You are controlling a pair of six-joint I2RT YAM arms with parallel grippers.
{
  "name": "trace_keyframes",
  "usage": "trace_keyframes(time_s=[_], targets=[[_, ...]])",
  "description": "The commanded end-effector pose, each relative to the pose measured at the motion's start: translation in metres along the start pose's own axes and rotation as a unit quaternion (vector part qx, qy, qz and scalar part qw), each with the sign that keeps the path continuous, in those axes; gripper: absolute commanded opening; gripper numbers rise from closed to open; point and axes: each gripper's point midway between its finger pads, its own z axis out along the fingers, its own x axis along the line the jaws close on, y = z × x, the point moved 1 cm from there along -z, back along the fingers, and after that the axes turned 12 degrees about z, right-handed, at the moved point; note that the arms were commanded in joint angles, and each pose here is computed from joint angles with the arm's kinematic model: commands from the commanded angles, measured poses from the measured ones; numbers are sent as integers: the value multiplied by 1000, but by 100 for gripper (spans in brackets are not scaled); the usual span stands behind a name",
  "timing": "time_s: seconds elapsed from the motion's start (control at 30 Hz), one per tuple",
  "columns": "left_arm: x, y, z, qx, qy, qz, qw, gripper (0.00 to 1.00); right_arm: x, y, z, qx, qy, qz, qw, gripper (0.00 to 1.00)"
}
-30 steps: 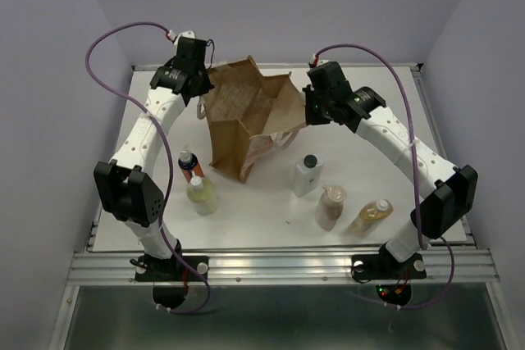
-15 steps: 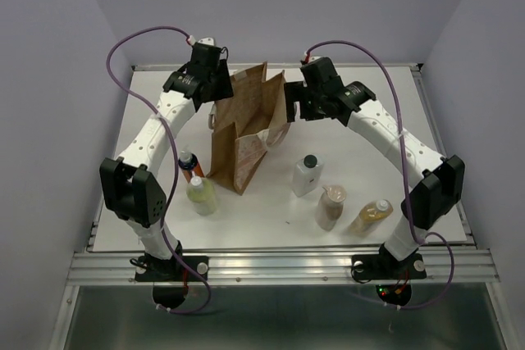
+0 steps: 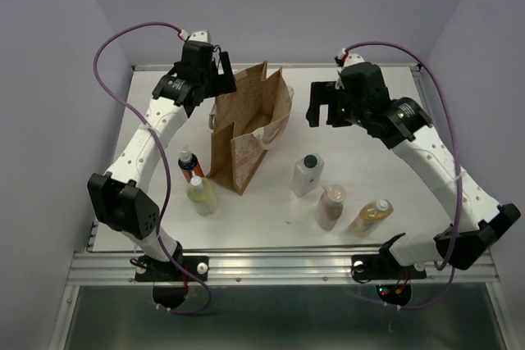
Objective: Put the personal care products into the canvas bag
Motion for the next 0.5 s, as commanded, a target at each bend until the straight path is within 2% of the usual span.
trace_keyframes(time_s=[0.0, 0.1, 0.23, 0.33, 0.47], targets=[[3, 20, -25, -49, -4, -8, 999, 99, -38, -17, -35, 11, -70, 31, 997, 100], [6, 22, -30, -56, -1, -9, 998, 99, -48, -45, -58, 59, -71, 42, 995, 100], [7, 22, -34, -60, 0, -9, 998, 99, -39, -90, -76, 158, -12, 34, 987, 100], [7, 22, -34, -60, 1, -11, 998, 99, -35, -110, -84, 200, 17, 32, 979, 100], [6, 16, -32, -53, 0, -10, 999, 99, -49, -139, -85, 253, -4, 27, 967, 100]])
